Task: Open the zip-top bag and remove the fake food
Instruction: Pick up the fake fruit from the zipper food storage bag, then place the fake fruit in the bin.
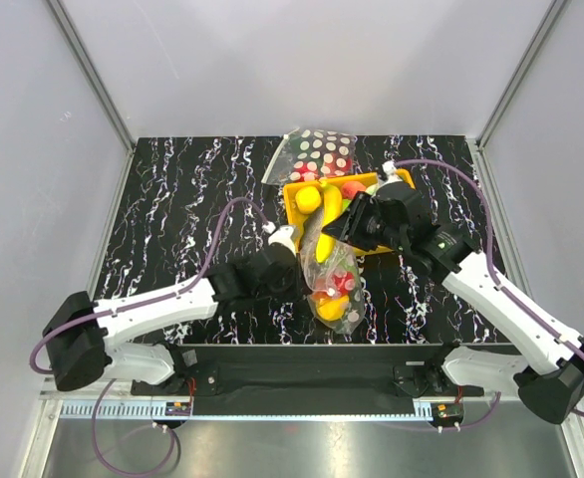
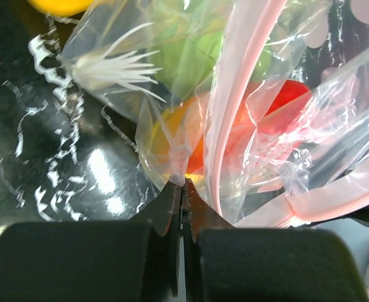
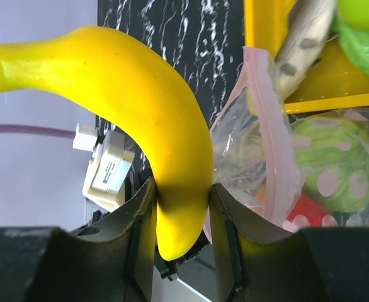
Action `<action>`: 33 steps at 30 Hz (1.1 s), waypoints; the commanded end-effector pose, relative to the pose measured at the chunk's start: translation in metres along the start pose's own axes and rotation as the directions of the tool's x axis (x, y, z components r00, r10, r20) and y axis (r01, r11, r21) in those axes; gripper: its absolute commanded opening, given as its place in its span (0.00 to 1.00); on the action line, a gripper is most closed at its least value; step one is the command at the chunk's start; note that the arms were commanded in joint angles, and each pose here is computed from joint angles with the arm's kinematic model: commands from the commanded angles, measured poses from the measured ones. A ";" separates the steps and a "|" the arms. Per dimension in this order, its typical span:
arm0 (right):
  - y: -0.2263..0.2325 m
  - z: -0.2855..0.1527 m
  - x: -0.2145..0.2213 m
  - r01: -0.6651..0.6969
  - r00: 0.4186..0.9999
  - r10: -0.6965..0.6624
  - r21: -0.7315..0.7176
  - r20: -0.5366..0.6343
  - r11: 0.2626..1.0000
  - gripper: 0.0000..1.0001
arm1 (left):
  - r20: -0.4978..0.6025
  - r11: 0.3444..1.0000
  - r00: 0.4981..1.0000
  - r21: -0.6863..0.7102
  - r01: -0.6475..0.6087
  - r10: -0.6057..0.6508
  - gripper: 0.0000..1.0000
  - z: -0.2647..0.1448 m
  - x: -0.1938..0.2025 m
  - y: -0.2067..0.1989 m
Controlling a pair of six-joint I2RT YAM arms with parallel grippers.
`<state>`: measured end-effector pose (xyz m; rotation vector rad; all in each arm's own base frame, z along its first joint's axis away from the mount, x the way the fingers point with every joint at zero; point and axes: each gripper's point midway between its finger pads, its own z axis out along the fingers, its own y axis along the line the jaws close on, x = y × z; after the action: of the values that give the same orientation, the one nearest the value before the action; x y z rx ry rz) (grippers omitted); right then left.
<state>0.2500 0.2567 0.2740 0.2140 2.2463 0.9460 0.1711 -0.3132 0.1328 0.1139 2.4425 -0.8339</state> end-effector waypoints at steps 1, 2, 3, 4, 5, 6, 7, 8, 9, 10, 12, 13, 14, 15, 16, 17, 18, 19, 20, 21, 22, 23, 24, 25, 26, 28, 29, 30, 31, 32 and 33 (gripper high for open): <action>0.003 -0.015 -0.037 -0.034 0.986 0.038 -0.022 0.162 0.999 0.27 | -0.018 0.998 0.998 0.043 -0.052 0.052 0.00 0.003 -0.005 -0.021; -0.006 -0.016 -0.043 -0.037 0.980 0.033 0.017 0.198 0.999 0.28 | -0.025 0.997 0.998 0.039 -0.061 0.062 0.00 0.008 -0.005 -0.023; -0.017 -0.018 -0.043 -0.042 0.979 0.030 0.054 0.203 0.998 0.28 | -0.033 0.997 0.997 0.038 -0.065 0.066 0.00 0.010 -0.005 -0.024; -0.027 -0.016 -0.042 -0.037 0.978 0.019 0.083 0.207 0.996 0.28 | -0.041 0.997 0.997 0.038 -0.070 0.071 0.00 0.012 -0.005 -0.026; -0.034 -0.017 -0.044 -0.043 0.975 0.018 0.105 0.220 0.994 0.29 | -0.056 0.996 0.995 0.026 -0.083 0.085 0.00 0.018 -0.002 -0.024; -0.046 -0.016 -0.043 -0.051 0.975 0.021 0.132 0.221 0.990 0.29 | -0.054 0.996 0.995 0.034 -0.087 0.089 0.00 0.018 -0.005 -0.030; -0.051 -0.016 -0.043 -0.052 0.974 0.018 0.146 0.226 0.988 0.29 | -0.063 0.995 0.994 0.033 -0.092 0.094 0.00 0.021 -0.004 -0.030; -0.056 -0.015 -0.043 -0.057 0.973 0.019 0.159 0.230 0.986 0.29 | -0.074 0.995 0.992 0.030 -0.099 0.101 0.00 0.025 -0.003 -0.030; -0.061 -0.014 -0.042 -0.059 0.973 0.018 0.172 0.229 0.983 0.29 | -0.079 0.994 0.992 0.030 -0.101 0.103 0.00 0.027 -0.003 -0.031; -0.071 -0.013 -0.042 -0.067 0.973 0.020 0.199 0.231 0.978 0.29 | -0.081 0.994 0.991 0.045 -0.104 0.108 0.00 0.028 -0.006 -0.038; -0.082 -0.009 -0.042 -0.073 0.973 0.020 0.224 0.230 0.972 0.29 | -0.104 0.992 0.987 0.042 -0.117 0.121 0.00 0.036 -0.003 -0.039; -0.089 -0.008 -0.045 -0.079 0.972 0.021 0.239 0.236 0.968 0.29 | -0.103 0.991 0.987 0.054 -0.120 0.125 0.00 0.037 -0.006 -0.045; -0.091 -0.007 -0.046 -0.083 0.972 0.026 0.240 0.233 0.967 0.30 | -0.115 0.991 0.984 0.044 -0.129 0.133 0.00 0.043 -0.003 -0.044; -0.095 -0.003 -0.047 -0.090 0.972 0.031 0.245 0.232 0.965 0.30 | -0.131 0.990 0.982 0.061 -0.127 0.134 0.00 0.043 -0.001 -0.047; -0.100 -0.002 -0.051 -0.100 0.970 0.038 0.252 0.240 0.963 0.31 | -0.141 0.989 0.980 0.068 -0.130 0.139 0.00 0.045 0.001 -0.049; -0.101 -0.001 -0.051 -0.104 0.970 0.043 0.251 0.237 0.962 0.31 | -0.146 0.989 0.979 0.069 -0.133 0.142 0.00 0.048 0.001 -0.050; -0.104 0.003 -0.054 -0.109 0.970 0.046 0.254 0.241 0.961 0.32 | -0.152 0.989 0.978 0.071 -0.133 0.142 0.00 0.049 0.001 -0.050; -0.107 0.004 -0.058 -0.118 0.967 0.051 0.261 0.251 0.958 0.33 | -0.160 0.988 0.976 0.071 -0.135 0.145 0.00 0.051 0.003 -0.051; -0.109 0.005 -0.061 -0.123 0.965 0.054 0.262 0.255 0.957 0.33 | -0.166 0.988 0.975 0.072 -0.139 0.150 0.00 0.053 0.004 -0.051; -0.113 0.009 -0.062 -0.125 0.966 0.054 0.273 0.254 0.954 0.33 | -0.170 0.988 0.974 0.071 -0.140 0.150 0.00 0.054 0.004 -0.051; -0.116 0.011 -0.065 -0.127 0.965 0.055 0.277 0.256 0.952 0.33 | -0.180 0.987 0.972 0.078 -0.141 0.153 0.00 0.054 0.006 -0.052; -0.122 0.017 -0.068 -0.138 0.965 0.063 0.288 0.254 0.948 0.34 | -0.187 0.987 0.970 0.078 -0.142 0.155 0.00 0.057 0.008 -0.052; -0.122 0.019 -0.071 -0.137 0.965 0.062 0.289 0.254 0.947 0.35 | -0.196 0.986 0.968 0.088 -0.142 0.157 0.00 0.057 0.009 -0.054; -0.123 0.022 -0.073 -0.140 0.965 0.065 0.292 0.254 0.946 0.36 | -0.202 0.986 0.967 0.086 -0.142 0.156 0.00 0.059 0.011 -0.053; -0.127 0.028 -0.076 -0.147 0.965 0.071 0.299 0.251 0.943 0.36 | -0.204 0.985 0.966 0.093 -0.145 0.161 0.00 0.060 0.012 -0.055; -0.125 0.032 -0.082 -0.150 0.964 0.075 0.291 0.255 0.945 0.36 | -0.217 0.985 0.963 0.092 -0.145 0.162 0.00 0.062 0.015 -0.054; -0.125 0.035 -0.085 -0.151 0.964 0.075 0.290 0.257 0.945 0.36 | -0.217 0.984 0.962 0.095 -0.149 0.167 0.00 0.062 0.015 -0.054; -0.126 0.039 -0.090 -0.156 0.963 0.079 0.295 0.257 0.943 0.37 | -0.220 0.984 0.961 0.095 -0.152 0.170 0.00 0.063 0.015 -0.054; -0.125 0.042 -0.092 -0.156 0.964 0.081 0.289 0.253 0.944 0.39 | -0.225 0.983 0.959 0.097 -0.154 0.172 0.00 0.064 0.016 -0.054; -0.128 0.047 -0.093 -0.159 0.966 0.086 0.297 0.246 0.942 0.42 | -0.228 0.983 0.958 0.097 -0.157 0.175 0.00 0.065 0.017 -0.054; -0.126 0.047 -0.098 -0.169 0.963 0.095 0.290 0.252 0.942 0.44 | -0.228 0.982 0.957 0.100 -0.159 0.178 0.00 0.066 0.016 -0.056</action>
<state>0.3302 0.1544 0.1714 0.6097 2.3263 0.5343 0.1856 -0.3955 0.1169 0.3847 2.5337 -0.8835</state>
